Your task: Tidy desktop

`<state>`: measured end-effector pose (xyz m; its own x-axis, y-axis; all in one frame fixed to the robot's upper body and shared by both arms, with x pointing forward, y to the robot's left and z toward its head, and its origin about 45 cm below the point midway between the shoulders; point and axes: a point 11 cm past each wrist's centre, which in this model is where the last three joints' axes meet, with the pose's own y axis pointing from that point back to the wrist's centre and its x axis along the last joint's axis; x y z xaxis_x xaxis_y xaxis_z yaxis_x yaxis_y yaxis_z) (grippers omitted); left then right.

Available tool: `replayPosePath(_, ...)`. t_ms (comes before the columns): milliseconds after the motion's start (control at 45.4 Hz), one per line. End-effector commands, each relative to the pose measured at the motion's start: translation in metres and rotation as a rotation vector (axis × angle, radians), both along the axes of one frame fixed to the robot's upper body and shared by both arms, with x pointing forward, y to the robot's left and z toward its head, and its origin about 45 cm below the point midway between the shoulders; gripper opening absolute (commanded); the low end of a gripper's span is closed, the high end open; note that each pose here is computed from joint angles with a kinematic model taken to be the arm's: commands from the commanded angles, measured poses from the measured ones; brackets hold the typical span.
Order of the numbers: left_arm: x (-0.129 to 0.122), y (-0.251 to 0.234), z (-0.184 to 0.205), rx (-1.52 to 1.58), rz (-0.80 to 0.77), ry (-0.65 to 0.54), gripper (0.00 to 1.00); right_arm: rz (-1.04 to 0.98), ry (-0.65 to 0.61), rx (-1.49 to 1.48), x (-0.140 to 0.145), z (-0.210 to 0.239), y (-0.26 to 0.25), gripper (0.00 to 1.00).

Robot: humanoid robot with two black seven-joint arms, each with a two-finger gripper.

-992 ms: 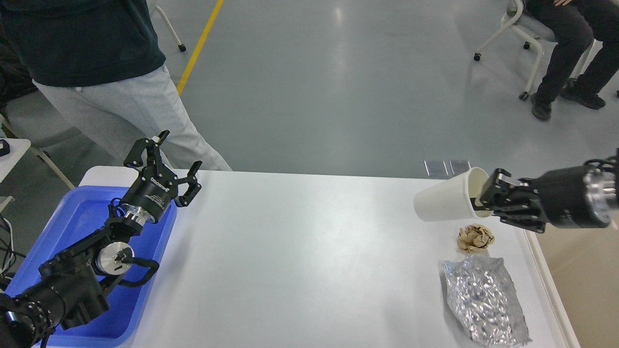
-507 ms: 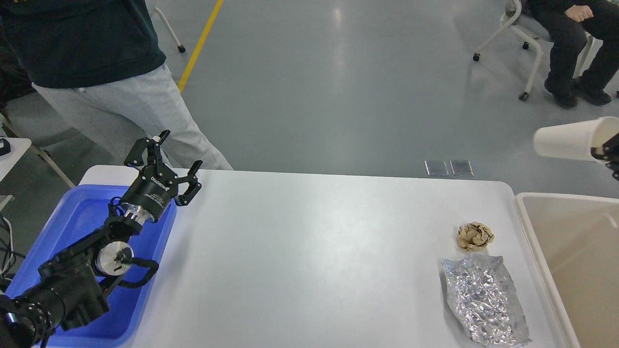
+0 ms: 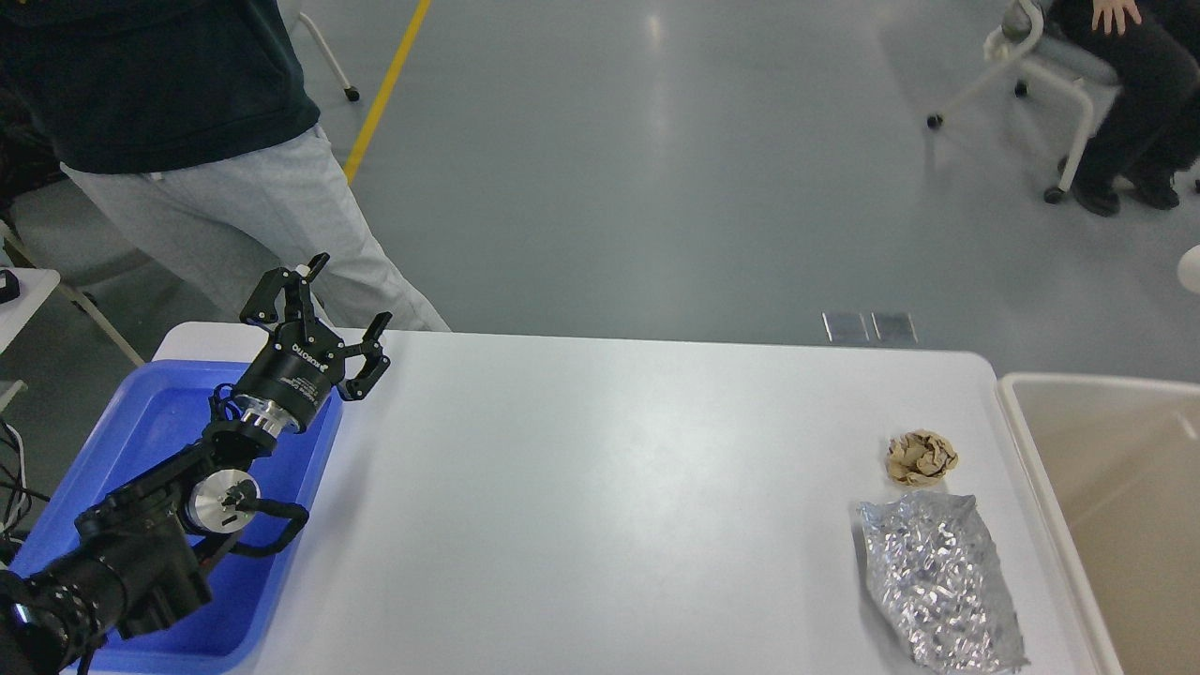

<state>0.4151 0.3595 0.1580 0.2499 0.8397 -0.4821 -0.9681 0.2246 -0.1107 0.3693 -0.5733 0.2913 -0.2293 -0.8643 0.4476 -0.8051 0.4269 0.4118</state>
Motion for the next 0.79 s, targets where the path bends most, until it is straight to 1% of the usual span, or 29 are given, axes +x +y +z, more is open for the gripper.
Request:
replayPosePath(0,0.000,0.000,0.000,0.000,0.000,0.000,1.00,-0.241,-0.012,0.041,-0.010,-0.075,-0.012,0.00)
replayPosePath(88,0.000,0.000,0.000,0.000,0.000,0.000,1.00,-0.323,-0.022,0.066,-0.019,-0.103,-0.020,0.00)
replayPosePath(132,0.000,0.000,0.000,0.000,0.000,0.000,1.00,-0.394,-0.015,0.100,-0.029,-0.122,-0.027,0.00)
replayPosePath(198,0.000,0.000,0.000,0.000,0.000,0.000,1.00,-0.459,-0.026,0.130,-0.037,-0.132,-0.032,0.00)
replayPosePath(265,0.000,0.000,0.000,0.000,0.000,0.000,1.00,-0.501,-0.048,0.188,-0.038,-0.139,-0.032,0.00)
replayPosePath(419,0.000,0.000,0.000,0.000,0.000,0.000,1.00,-0.608,-0.022,0.310,-0.055,-0.154,-0.036,0.00)
replayPosePath(529,0.000,0.000,0.000,0.000,0.000,0.000,1.00,-0.619,0.009,0.372,-0.058,-0.167,-0.028,0.00)
replayPosePath(661,0.000,0.000,0.000,0.000,0.000,0.000,1.00,-0.636,0.083,0.387,-0.079,-0.187,-0.028,0.00)
replayPosePath(772,0.000,0.000,0.000,0.001,0.001,0.000,1.00,-0.631,0.114,0.390,-0.091,-0.201,-0.026,0.00)
